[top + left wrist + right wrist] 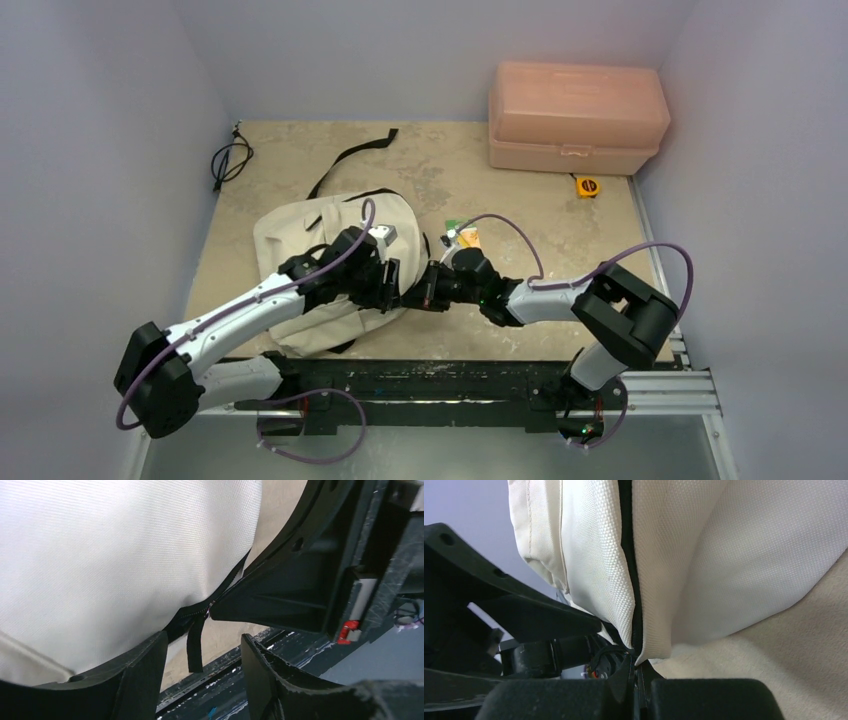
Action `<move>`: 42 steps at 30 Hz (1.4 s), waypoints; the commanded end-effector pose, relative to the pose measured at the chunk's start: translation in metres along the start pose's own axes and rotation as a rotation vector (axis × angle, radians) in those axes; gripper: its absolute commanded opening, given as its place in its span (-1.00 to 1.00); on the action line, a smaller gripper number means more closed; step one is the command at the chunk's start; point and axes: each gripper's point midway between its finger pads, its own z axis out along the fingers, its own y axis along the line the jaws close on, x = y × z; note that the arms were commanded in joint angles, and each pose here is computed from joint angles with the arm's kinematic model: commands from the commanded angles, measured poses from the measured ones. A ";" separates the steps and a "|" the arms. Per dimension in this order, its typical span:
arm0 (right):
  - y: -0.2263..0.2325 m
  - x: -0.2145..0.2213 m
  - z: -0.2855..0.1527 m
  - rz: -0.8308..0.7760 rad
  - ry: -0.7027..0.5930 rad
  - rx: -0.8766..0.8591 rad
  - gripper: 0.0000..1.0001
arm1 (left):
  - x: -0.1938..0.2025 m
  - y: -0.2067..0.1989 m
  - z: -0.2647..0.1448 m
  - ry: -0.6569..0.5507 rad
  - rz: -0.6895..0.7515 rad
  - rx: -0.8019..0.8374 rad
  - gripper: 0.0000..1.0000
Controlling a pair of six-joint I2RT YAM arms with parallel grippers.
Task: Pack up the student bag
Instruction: Zip the student bag at the center of the board.
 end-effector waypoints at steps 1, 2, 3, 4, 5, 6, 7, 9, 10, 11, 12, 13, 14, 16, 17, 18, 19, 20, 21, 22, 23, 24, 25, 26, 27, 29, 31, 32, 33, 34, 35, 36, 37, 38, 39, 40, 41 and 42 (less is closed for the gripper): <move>0.021 -0.006 -0.006 -0.045 -0.024 -0.072 -1.00 | -0.015 -0.023 0.009 -0.014 0.067 0.096 0.07; 0.022 -0.006 -0.007 -0.049 -0.027 -0.074 -1.00 | -0.014 -0.021 0.010 -0.008 0.067 0.089 0.04; 0.022 -0.006 -0.007 -0.053 -0.027 -0.074 -1.00 | -0.013 -0.020 0.011 -0.004 0.068 0.085 -0.03; 0.022 -0.006 -0.007 -0.052 -0.028 -0.074 -1.00 | -0.012 -0.019 0.011 -0.001 0.067 0.083 -0.11; 0.021 -0.006 -0.008 -0.051 -0.027 -0.073 -1.00 | -0.011 -0.019 0.012 0.004 0.066 0.080 -0.18; 0.021 -0.006 -0.007 -0.052 -0.027 -0.076 -1.00 | -0.009 -0.018 0.013 0.011 0.064 0.079 -0.25; 0.021 -0.006 -0.007 -0.052 -0.027 -0.077 -1.00 | -0.007 -0.017 0.015 0.022 0.063 0.078 -0.32; 0.022 -0.006 -0.008 -0.053 -0.029 -0.080 -1.00 | -0.004 -0.015 0.017 0.038 0.063 0.066 -0.42; 0.024 -0.007 -0.008 -0.055 -0.031 -0.084 -1.00 | -0.002 -0.013 0.019 0.046 0.061 0.057 -0.45; 0.024 -0.006 -0.008 -0.055 -0.030 -0.084 -1.00 | -0.001 -0.012 0.020 0.052 0.061 0.050 -0.52; 0.024 -0.007 -0.008 -0.055 -0.030 -0.085 -1.00 | 0.001 -0.009 0.020 0.058 0.060 0.036 -0.66; 0.024 -0.007 -0.008 -0.055 -0.031 -0.082 -1.00 | 0.002 -0.006 0.020 0.063 0.059 0.019 -0.81; 0.023 -0.007 -0.009 -0.055 -0.031 -0.077 -1.00 | 0.002 -0.003 0.019 0.063 0.060 0.004 -0.97; 0.022 -0.006 -0.011 -0.052 -0.028 -0.066 -1.00 | 0.004 0.003 0.017 0.059 0.056 -0.023 -1.00; 0.022 -0.007 -0.012 -0.055 -0.032 -0.064 -0.90 | 0.005 0.005 0.015 0.053 0.055 -0.031 -1.00; 0.025 -0.009 -0.013 -0.064 -0.038 -0.069 -0.63 | 0.006 0.007 0.013 0.048 0.052 -0.038 -1.00; 0.028 -0.011 -0.013 -0.069 -0.041 -0.074 -0.39 | 0.007 0.008 0.012 0.042 0.050 -0.040 -1.00; 0.032 -0.012 -0.013 -0.074 -0.041 -0.087 -0.26 | 0.008 0.009 0.011 0.040 0.048 -0.039 -1.00; 0.036 -0.013 -0.013 -0.077 -0.045 -0.099 -0.21 | 0.008 0.009 0.010 0.033 0.043 -0.036 -1.00; 0.041 -0.016 -0.012 -0.079 -0.049 -0.111 -0.18 | 0.009 0.009 0.009 0.034 0.040 -0.036 -1.00; 0.043 -0.017 -0.011 -0.078 -0.049 -0.113 -0.18 | 0.010 0.009 0.008 0.030 0.036 -0.033 -1.00; 0.043 -0.019 -0.009 -0.077 -0.050 -0.113 -0.17 | 0.011 0.009 0.008 0.029 0.031 -0.031 -1.00; 0.043 -0.021 -0.007 -0.075 -0.051 -0.109 -0.18 | 0.011 0.010 0.008 0.028 0.029 -0.033 -1.00; 0.043 -0.023 -0.005 -0.077 -0.053 -0.106 -0.18 | 0.012 0.010 0.008 0.027 0.024 -0.034 -1.00; 0.043 -0.024 -0.003 -0.080 -0.056 -0.099 -0.19 | 0.013 0.011 0.008 0.028 0.023 -0.037 -1.00; 0.039 -0.028 0.000 -0.081 -0.064 -0.071 -0.37 | 0.014 0.012 0.008 0.030 0.018 -0.040 -1.00; 0.028 -0.032 0.001 -0.075 -0.081 -0.014 -0.55 | 0.017 0.014 0.009 0.038 0.014 -0.047 -1.00; 0.026 -0.034 0.000 -0.076 -0.094 -0.005 -0.56 | 0.019 0.015 0.009 0.042 0.012 -0.051 -1.00; 0.022 -0.037 -0.001 -0.073 -0.109 0.008 -0.56 | 0.021 0.018 0.009 0.047 0.008 -0.061 -1.00; 0.020 -0.039 -0.002 -0.074 -0.118 0.015 -0.60 | 0.023 0.020 0.008 0.049 0.002 -0.075 -1.00; 0.018 -0.041 -0.001 -0.074 -0.121 0.023 -0.65 | 0.026 0.024 0.008 0.054 -0.004 -0.089 -1.00; 0.015 -0.044 0.000 -0.074 -0.122 0.029 -0.77 | 0.028 0.026 0.008 0.057 -0.011 -0.099 -1.00; 0.013 -0.046 0.001 -0.076 -0.125 0.032 -0.94 | 0.030 0.029 0.008 0.059 -0.018 -0.112 -1.00; 0.011 -0.048 0.002 -0.078 -0.133 0.037 -1.00 | 0.032 0.033 0.008 0.060 -0.025 -0.127 -1.00; 0.009 -0.051 0.002 -0.075 -0.142 0.044 -1.00 | 0.033 0.035 0.007 0.058 -0.029 -0.139 -1.00; 0.008 -0.053 0.002 -0.076 -0.154 0.043 -1.00 | 0.036 0.038 0.006 0.062 -0.037 -0.153 -1.00; 0.007 -0.056 0.001 -0.077 -0.163 0.041 -1.00 | 0.036 0.044 0.005 0.057 -0.050 -0.189 -1.00; 0.006 -0.058 0.000 -0.076 -0.174 0.042 -1.00 | 0.038 0.049 0.002 0.055 -0.061 -0.215 -1.00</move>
